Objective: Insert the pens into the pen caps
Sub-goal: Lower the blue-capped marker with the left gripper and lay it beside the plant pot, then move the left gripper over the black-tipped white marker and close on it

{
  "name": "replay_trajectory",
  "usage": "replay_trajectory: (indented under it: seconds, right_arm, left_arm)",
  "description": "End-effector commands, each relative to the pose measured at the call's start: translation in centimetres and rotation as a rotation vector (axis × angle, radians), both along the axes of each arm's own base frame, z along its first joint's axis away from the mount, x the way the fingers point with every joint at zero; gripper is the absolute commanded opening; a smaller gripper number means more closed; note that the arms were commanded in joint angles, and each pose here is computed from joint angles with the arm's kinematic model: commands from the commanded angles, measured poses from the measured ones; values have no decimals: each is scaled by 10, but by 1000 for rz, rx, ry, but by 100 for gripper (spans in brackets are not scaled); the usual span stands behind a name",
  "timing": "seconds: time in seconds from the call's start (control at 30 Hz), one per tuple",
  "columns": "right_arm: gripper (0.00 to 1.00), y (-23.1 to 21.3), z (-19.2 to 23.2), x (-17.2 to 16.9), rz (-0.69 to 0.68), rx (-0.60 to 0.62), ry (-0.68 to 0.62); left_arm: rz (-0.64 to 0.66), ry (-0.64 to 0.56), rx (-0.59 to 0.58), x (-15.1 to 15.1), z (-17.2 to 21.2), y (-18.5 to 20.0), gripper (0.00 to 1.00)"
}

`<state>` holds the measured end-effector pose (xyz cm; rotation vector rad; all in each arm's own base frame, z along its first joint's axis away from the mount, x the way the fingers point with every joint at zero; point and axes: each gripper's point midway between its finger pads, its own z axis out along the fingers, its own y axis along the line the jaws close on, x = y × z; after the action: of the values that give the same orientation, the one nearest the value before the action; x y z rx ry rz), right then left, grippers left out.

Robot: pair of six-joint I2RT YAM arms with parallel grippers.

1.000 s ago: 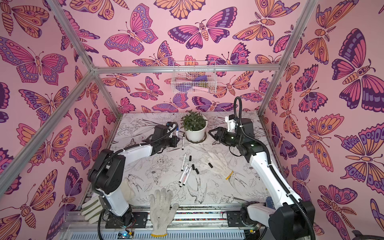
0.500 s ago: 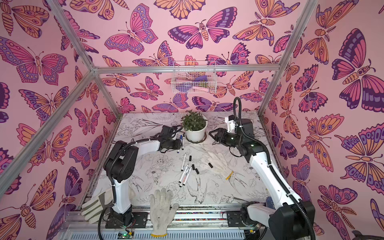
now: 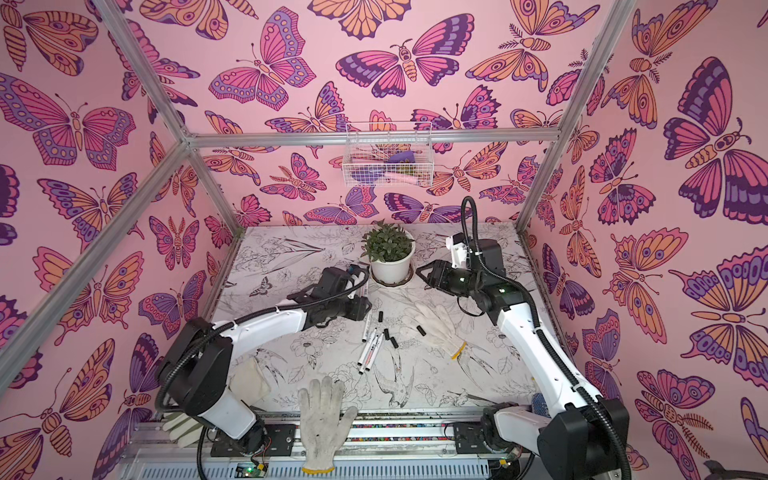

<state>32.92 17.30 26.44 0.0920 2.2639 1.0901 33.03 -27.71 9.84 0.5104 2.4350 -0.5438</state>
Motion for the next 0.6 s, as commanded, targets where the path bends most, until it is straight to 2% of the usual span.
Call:
replay_trajectory:
  seconds: [0.0,0.2,0.57]
  right_arm:
    - [54,3,-3,-1,21,-25,-2]
    - [53,4,-3,-2,29,-29,-8]
    - [53,2,-5,-3,28,-53,-7]
  left_arm:
    - [51,102,136,-26,-40,14,59]
    - [162,97,216,-14,-49,18,58]
    - [90,220,325,-23,-81,16,53]
